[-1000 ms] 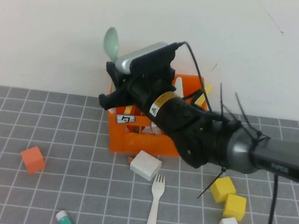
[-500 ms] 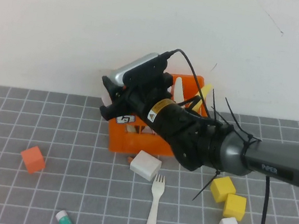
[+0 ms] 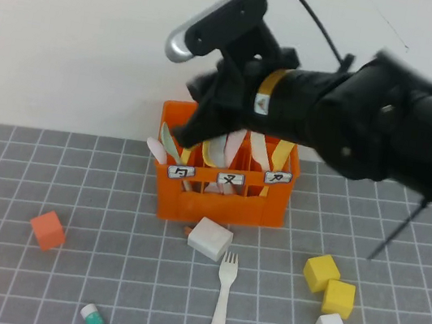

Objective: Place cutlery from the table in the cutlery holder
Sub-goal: Pick up the fork, then place the fork on the box

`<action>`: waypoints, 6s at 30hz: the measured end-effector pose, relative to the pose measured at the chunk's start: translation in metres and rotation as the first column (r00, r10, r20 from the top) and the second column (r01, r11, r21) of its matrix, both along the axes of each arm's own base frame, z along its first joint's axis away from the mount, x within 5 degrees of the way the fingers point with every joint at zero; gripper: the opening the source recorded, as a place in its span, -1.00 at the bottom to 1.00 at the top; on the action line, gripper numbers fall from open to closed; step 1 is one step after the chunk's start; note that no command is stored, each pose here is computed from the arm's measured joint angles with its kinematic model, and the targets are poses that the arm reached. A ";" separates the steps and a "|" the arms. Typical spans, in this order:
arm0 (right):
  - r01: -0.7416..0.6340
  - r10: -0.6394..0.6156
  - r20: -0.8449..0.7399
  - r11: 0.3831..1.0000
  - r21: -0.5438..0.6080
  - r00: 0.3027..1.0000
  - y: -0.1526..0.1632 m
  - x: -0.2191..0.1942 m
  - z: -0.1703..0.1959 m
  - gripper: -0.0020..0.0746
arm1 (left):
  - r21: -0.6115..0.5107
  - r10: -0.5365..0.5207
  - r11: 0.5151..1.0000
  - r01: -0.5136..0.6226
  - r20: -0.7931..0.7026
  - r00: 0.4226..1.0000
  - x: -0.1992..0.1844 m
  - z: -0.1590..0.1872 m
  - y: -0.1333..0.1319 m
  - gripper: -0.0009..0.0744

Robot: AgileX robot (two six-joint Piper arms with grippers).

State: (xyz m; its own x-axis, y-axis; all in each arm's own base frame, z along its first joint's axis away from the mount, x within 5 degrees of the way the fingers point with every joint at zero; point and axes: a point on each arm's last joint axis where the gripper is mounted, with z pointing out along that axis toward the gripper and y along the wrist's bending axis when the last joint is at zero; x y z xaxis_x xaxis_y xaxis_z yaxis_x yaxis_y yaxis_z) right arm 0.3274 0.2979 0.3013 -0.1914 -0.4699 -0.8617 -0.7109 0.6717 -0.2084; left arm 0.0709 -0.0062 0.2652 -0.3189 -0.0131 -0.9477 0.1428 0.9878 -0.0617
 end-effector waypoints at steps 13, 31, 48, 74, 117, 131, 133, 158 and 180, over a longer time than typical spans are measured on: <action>0.065 -0.147 -0.540 0.984 -0.169 0.828 -0.020 -0.049 -0.123 -0.90 | -0.027 0.003 1.000 -0.003 -0.011 1.000 0.000 -0.001 0.000 -0.98; 0.096 -0.340 -0.696 0.926 -0.365 0.633 -0.020 -0.051 -0.205 0.27 | -0.060 0.005 0.998 -0.007 -0.036 0.999 -0.001 -0.002 -0.001 -0.98; 0.007 -0.413 -0.668 0.854 -0.521 0.619 -0.010 -0.033 -0.213 0.27 | -0.064 0.008 0.998 -0.010 -0.041 0.999 -0.001 -0.003 -0.001 -0.98; -0.019 -0.407 -0.650 0.839 -0.544 0.642 -0.011 -0.030 -0.214 0.11 | -0.056 0.019 0.998 -0.022 -0.057 0.998 -0.001 -0.004 0.000 -0.98; -0.068 -0.191 -0.600 0.922 -0.382 0.777 -0.005 -0.032 -0.120 -0.55 | -0.071 -0.004 0.997 0.003 -0.024 1.000 -0.001 -0.001 -0.002 -0.98; -0.070 0.038 -0.233 0.989 -0.133 0.972 -0.014 -0.039 -0.002 -0.55 | -0.071 -0.005 0.997 0.003 -0.023 1.000 -0.001 -0.001 -0.002 -0.98; -0.068 0.052 -0.150 0.992 -0.102 0.987 -0.012 -0.035 0.005 -0.55 | -0.071 -0.005 0.997 0.003 -0.023 1.000 -0.001 -0.001 -0.002 -0.98; 0.110 -0.112 0.004 0.981 0.161 0.994 -0.011 0.049 -0.069 -0.55 | -0.070 -0.006 0.998 0.004 -0.023 1.000 -0.001 -0.001 -0.002 -0.98; 0.165 -0.162 -0.049 0.983 0.076 0.986 -0.025 0.074 -0.131 -0.55 | -0.070 -0.006 0.998 0.004 -0.023 1.000 -0.001 -0.001 -0.002 -0.98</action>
State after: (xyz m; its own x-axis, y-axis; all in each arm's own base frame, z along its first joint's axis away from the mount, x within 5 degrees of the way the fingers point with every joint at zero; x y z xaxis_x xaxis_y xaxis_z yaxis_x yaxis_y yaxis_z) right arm 0.4013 0.2725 0.1707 -0.2973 -0.3598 -0.8844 -0.5974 0.7927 -0.1217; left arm 0.0701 -0.0087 0.2643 -0.3406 -0.0773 -0.9370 0.1453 0.9803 -0.1337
